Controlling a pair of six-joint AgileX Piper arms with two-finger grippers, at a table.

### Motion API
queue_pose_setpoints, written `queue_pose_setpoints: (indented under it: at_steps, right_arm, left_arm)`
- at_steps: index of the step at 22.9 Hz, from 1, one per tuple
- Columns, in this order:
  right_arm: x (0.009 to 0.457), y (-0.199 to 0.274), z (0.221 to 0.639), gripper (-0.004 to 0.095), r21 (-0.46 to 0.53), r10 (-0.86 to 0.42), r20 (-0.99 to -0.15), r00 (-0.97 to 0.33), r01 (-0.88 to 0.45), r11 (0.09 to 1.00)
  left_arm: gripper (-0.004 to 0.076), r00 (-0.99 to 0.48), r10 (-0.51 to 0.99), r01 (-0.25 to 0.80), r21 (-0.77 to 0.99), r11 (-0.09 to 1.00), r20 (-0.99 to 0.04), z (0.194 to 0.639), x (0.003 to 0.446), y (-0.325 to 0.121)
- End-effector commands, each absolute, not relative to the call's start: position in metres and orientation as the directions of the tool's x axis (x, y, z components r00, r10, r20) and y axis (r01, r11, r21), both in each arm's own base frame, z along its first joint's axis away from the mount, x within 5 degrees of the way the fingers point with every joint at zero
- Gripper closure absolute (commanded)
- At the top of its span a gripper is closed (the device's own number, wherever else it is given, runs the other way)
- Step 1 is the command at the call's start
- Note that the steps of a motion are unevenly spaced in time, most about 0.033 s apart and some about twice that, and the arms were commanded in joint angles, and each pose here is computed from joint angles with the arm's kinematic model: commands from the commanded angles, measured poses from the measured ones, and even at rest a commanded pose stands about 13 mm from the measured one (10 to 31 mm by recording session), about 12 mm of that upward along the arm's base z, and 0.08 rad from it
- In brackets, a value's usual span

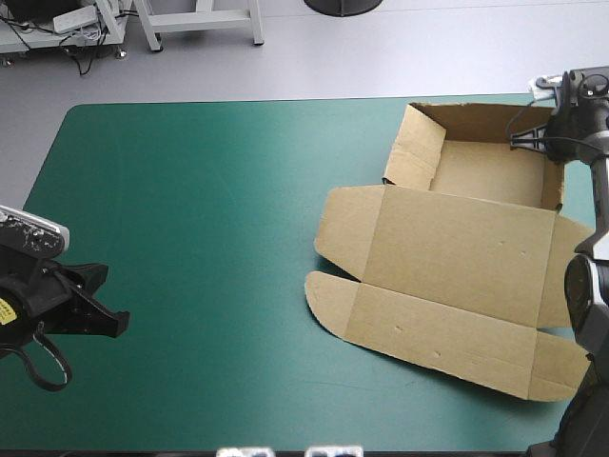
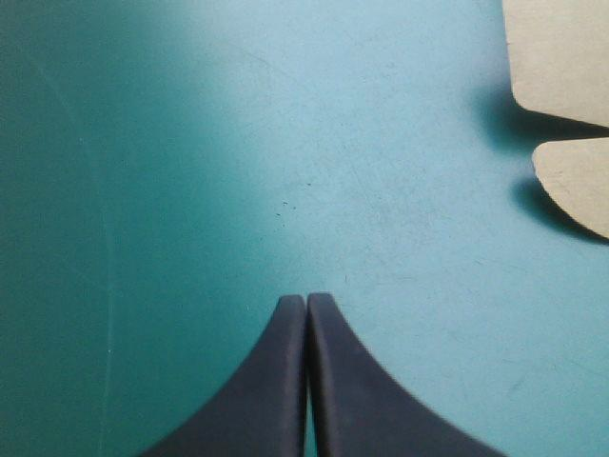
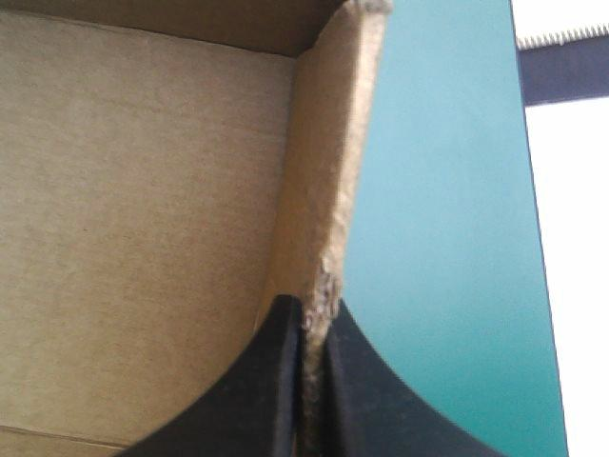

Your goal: Fold the box

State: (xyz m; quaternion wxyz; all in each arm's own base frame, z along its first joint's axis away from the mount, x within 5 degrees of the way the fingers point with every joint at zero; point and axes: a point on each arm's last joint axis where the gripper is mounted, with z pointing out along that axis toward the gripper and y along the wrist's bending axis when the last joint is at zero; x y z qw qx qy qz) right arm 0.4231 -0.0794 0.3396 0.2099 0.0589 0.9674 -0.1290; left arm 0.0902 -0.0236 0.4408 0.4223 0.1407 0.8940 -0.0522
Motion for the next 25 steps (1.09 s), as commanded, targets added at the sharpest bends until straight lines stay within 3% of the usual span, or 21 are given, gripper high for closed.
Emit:
queue_pose_setpoints:
  at_steps: [1,5,10,15,20,23,25]
  right_arm:
    - [0.404,-0.095,0.344,0.0879,-0.345,0.001,-0.363,-0.932,0.135,0.929]
    - [0.410,-0.101,0.319,0.0737,-0.413,-0.073,-0.255,-0.964,0.040,0.910]
    - [0.415,-0.102,0.308,0.0363,-0.428,-0.130,-0.203,-0.970,-0.031,0.903]
    - [0.405,-0.100,0.331,0.0355,-0.433,-0.128,-0.260,-0.957,-0.003,0.902]
    - [0.368,-0.092,0.395,0.0356,-0.417,-0.112,-0.424,-0.899,0.084,0.905]
    - [0.333,-0.071,0.439,0.0380,-0.224,-0.018,-0.592,-0.806,0.144,0.964]
    - [0.305,-0.057,0.465,0.0527,-0.119,0.017,-0.671,-0.741,0.130,0.984]
  left_arm:
    - [0.0734,-0.614,0.210,0.309,0.013,0.951,-0.761,0.443,0.087,-0.025]
    - [0.0734,-0.614,0.208,0.313,0.007,0.950,-0.762,0.443,0.087,-0.025]
    - [0.0734,-0.614,0.200,0.327,-0.016,0.945,-0.763,0.444,0.086,-0.028]
    - [0.0734,-0.614,0.199,0.328,-0.018,0.944,-0.764,0.444,0.086,-0.028]
    - [0.0734,-0.614,0.201,0.329,-0.016,0.944,-0.764,0.444,0.086,-0.028]
    - [0.0734,-0.598,0.244,0.357,0.019,0.934,-0.764,0.444,0.086,-0.028]
    - [0.0734,-0.595,0.249,0.348,0.034,0.937,-0.764,0.444,0.085,-0.026]
